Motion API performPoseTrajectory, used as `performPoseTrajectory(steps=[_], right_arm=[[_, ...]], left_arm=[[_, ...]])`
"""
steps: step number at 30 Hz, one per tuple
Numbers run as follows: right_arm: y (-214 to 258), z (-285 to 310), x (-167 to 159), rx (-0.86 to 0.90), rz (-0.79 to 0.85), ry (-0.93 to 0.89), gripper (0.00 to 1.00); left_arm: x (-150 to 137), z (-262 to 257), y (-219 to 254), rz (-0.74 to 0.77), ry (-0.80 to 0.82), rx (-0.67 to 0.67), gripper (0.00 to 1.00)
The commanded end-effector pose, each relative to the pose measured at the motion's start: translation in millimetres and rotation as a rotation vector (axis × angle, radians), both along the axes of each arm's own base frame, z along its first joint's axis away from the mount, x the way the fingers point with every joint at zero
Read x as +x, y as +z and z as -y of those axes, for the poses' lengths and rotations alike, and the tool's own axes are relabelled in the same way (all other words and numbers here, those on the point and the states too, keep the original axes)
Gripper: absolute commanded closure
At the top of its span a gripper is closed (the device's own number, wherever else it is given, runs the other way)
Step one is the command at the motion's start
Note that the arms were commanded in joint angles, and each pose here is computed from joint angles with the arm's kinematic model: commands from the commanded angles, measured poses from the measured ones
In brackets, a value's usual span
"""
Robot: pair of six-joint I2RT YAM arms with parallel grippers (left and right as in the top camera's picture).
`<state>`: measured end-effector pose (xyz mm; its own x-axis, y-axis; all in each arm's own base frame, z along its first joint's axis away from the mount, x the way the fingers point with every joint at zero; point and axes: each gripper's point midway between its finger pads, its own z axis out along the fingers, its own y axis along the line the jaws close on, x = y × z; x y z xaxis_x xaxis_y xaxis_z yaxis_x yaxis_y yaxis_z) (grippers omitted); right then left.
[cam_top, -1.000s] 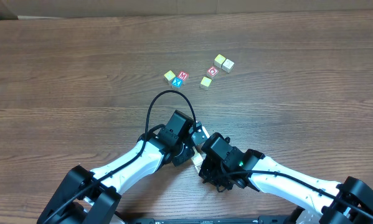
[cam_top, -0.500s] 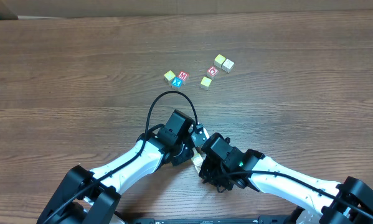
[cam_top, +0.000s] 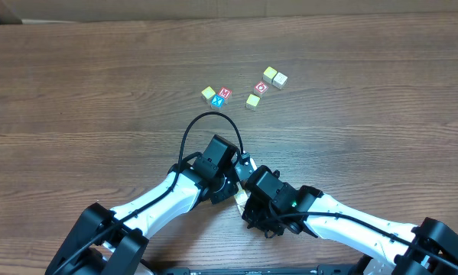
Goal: Flip 3 blocks
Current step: 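Keep turning the row until it points front-to-back between the grippers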
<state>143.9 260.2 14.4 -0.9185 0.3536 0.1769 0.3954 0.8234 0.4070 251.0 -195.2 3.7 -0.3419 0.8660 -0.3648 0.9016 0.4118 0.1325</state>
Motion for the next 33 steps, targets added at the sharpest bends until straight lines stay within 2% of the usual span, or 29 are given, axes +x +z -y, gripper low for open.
performPoseTrajectory(steps=[1, 33], right_arm=[[1.5, -2.7, 9.6, 0.006, 0.036, -0.028, 0.96], [1.4, -6.8, 6.2, -0.001, 0.058, -0.013, 0.96]], left_arm=[[-16.9, 9.4, -6.0, -0.062, -0.075, -0.037, 0.96], [-17.1, 9.2, -6.5, -0.055, -0.101, -0.029, 0.96]])
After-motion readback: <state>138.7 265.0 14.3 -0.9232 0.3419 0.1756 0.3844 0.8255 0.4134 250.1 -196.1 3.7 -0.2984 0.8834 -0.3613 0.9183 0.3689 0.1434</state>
